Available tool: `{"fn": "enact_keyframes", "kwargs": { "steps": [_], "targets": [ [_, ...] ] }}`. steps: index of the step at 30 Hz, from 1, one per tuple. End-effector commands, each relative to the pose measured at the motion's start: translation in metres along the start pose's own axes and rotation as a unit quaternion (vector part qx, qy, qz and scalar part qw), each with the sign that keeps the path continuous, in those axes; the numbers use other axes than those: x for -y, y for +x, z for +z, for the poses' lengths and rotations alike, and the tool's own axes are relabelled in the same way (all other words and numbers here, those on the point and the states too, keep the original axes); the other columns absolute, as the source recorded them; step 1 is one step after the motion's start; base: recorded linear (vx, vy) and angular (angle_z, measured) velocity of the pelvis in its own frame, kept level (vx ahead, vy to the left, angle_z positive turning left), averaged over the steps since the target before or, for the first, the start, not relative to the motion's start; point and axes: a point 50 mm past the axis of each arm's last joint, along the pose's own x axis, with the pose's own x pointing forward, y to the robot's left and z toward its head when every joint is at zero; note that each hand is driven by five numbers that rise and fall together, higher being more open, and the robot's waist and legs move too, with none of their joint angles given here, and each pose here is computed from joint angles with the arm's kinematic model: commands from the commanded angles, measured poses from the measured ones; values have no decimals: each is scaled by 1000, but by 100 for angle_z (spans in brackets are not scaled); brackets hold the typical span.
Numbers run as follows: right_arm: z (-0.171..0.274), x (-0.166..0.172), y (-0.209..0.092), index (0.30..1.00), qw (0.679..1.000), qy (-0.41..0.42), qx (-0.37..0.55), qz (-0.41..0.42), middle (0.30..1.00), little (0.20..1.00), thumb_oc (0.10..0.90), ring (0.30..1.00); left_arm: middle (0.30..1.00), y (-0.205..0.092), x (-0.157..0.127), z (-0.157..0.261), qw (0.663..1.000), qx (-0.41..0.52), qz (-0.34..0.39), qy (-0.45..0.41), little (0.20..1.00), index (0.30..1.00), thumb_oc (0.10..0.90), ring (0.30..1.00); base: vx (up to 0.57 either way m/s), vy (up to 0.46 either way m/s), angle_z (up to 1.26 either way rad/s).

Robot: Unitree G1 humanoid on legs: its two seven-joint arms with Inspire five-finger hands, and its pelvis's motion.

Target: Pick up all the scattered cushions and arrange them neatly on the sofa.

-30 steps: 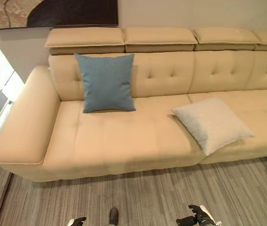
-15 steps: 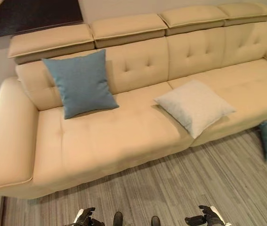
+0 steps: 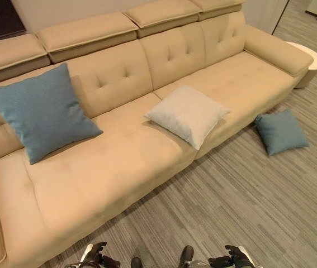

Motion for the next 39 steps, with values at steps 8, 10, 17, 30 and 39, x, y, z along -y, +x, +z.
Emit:
{"fn": "enact_keyframes", "kwargs": {
  "steps": [8,10,17,30,39],
  "targets": [
    [-4,28,3,900,998,-14,-5,-56,900,900,800,900,900,4,7,40,998,62,-9,22,900,900,800,900,120,-172,-13],
    [-4,28,3,900,998,-6,-8,-58,900,900,800,900,900,4,9,43,997,66,-11,23,900,900,800,900,240,-59,-7],
    [-2,27,3,900,998,-19,-2,-61,900,900,800,900,900,4,8,46,997,73,-10,23,900,900,800,900,250,23,-34],
    [12,24,5,900,998,-23,17,-53,900,900,800,900,900,5,-7,33,999,50,14,5,900,900,800,900,210,90,-40],
    [20,29,6,900,998,-31,24,-56,900,900,800,900,900,5,-8,23,999,31,17,8,900,900,800,900,214,-139,-9]
  ]
}}
